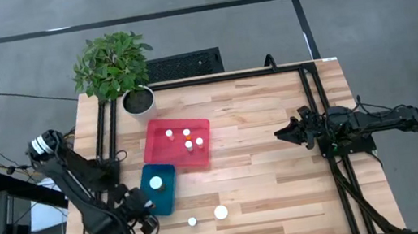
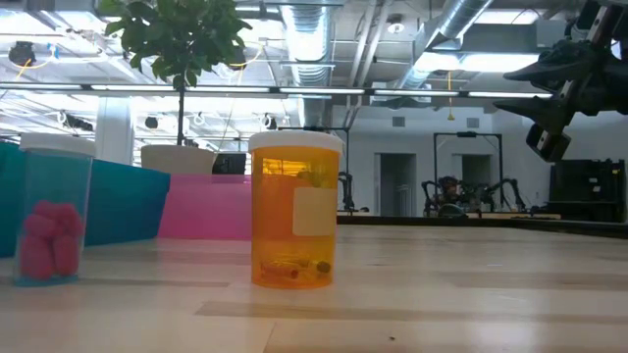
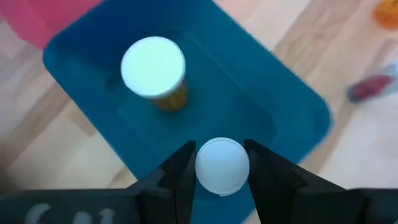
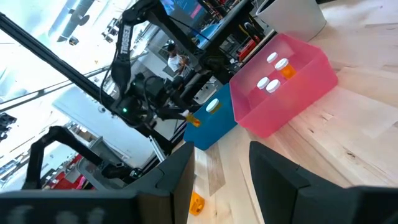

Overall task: Pick and place medicine bottles into bin by pill shape (circle, oval)
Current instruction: Put the orange capsule bottle into the blue bin

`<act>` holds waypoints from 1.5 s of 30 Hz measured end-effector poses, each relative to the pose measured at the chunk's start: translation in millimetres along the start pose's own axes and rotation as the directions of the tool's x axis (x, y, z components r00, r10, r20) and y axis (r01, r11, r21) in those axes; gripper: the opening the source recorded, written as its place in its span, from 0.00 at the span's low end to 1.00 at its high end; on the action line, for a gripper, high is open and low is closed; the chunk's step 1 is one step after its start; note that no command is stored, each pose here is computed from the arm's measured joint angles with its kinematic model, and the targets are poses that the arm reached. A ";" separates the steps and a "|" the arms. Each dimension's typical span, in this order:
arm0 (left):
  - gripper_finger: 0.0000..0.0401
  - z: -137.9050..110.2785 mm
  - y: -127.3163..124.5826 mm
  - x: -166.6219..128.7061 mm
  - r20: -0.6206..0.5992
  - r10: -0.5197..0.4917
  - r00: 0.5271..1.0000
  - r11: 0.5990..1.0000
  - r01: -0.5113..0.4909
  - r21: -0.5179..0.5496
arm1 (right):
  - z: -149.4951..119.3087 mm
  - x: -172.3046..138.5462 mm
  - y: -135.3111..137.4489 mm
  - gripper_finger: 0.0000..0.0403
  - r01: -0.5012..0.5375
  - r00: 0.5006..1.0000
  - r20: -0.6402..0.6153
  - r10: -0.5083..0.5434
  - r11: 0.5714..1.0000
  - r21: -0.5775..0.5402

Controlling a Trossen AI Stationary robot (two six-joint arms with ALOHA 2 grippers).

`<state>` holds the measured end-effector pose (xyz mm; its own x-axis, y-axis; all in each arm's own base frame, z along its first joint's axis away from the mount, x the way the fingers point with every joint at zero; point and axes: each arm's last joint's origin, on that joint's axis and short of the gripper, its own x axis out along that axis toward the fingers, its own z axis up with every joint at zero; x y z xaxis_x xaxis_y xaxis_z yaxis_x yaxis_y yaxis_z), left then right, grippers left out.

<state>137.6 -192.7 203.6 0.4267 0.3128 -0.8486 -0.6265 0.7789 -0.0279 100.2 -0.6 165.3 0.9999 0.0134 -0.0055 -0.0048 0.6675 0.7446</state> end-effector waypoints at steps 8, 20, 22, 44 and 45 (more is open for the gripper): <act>0.29 -2.6 -7.1 23.0 0.020 0.108 0.994 0.993 -0.108 0.038 | 0.0 0.0 0.0 0.41 0.001 1.000 0.001 -0.001 1.000 0.000; 0.29 -9.7 0.9 38.9 -0.030 0.110 0.994 0.994 -0.110 0.002 | 0.0 0.0 -0.1 0.41 0.002 1.000 0.000 -0.002 1.000 -0.002; 0.30 -9.2 0.9 38.0 -0.030 0.102 0.994 0.995 -0.102 -0.006 | -0.1 0.0 -0.1 0.41 0.002 1.000 0.000 -0.002 1.000 -0.002; 0.64 -1.1 -2.1 23.4 -0.074 0.102 0.992 0.994 -0.105 -0.034 | -0.2 0.0 -0.3 0.41 0.003 1.000 -0.002 -0.003 1.000 -0.001; 0.64 0.2 -2.9 21.4 -0.071 0.102 0.992 0.994 -0.105 -0.033 | -0.2 0.0 -0.3 0.41 0.003 1.000 -0.002 -0.003 1.000 -0.001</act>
<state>148.6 -188.2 185.6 0.3134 0.3516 -0.8821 -0.6889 0.7235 0.0437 100.2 -0.6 165.0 0.9999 0.0125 -0.0093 -0.0014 0.6686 0.7436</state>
